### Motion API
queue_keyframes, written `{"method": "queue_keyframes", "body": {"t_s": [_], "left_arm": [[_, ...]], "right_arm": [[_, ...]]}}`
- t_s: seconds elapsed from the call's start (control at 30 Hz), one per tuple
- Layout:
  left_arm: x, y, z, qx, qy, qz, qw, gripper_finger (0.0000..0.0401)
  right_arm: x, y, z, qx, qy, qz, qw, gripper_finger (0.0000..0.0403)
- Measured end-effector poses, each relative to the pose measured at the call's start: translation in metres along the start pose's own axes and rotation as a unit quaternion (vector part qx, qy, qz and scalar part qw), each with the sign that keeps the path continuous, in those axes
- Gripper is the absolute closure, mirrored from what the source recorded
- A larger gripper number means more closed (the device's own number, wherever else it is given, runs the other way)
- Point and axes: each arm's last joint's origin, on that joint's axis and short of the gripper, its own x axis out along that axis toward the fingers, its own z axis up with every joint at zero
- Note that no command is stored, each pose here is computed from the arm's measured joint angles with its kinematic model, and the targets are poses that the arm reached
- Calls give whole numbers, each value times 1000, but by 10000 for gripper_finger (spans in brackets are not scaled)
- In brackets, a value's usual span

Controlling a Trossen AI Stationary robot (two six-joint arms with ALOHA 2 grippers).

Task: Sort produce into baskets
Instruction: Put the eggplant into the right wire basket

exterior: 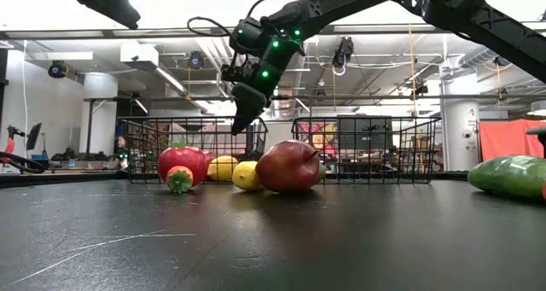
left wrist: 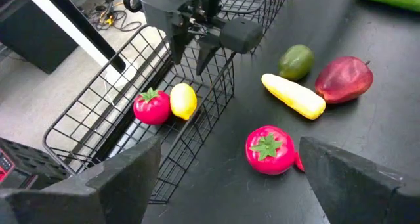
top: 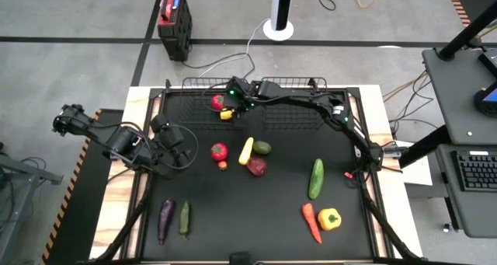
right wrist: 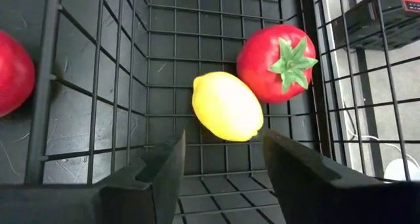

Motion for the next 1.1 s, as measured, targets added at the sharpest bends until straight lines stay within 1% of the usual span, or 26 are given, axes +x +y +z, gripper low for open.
{"method": "queue_keyframes", "body": {"t_s": [0.13, 0.3, 0.43, 0.53, 0.67, 0.8, 0.87, 0.97, 1.1], "left_arm": [[1, 0, -1, -5, 1, 0, 1000, 58], [2, -4, -2, -26, 20, -17, 999, 58], [6, -12, -4, -67, 61, -46, 995, 58], [11, -22, -6, -98, 113, -74, 986, 58], [19, -38, -13, -116, 204, -96, 967, 58], [25, -54, -25, -118, 295, -85, 944, 58], [25, -61, -31, -123, 337, -76, 930, 58], [22, -72, -39, -145, 386, -69, 909, 58], [13, -88, -51, -182, 446, -55, 875, 58]], "right_arm": [[-8, -1, 3, 0, -2, 0, 1000, 208], [-39, -2, 14, 0, -31, -10, 999, 209], [-69, 2, 21, 1, -48, -12, 999, 209], [-92, 9, 25, -3, -60, -9, 998, 209], [-123, 22, 29, -16, -77, 4, 997, 209], [-149, 41, 26, -25, -95, 35, 995, 209], [-161, 50, 22, -27, -102, 42, 994, 209], [-175, 64, 15, -24, -120, 53, 991, 209], [-184, 82, 2, -29, -142, 62, 988, 209]]}}
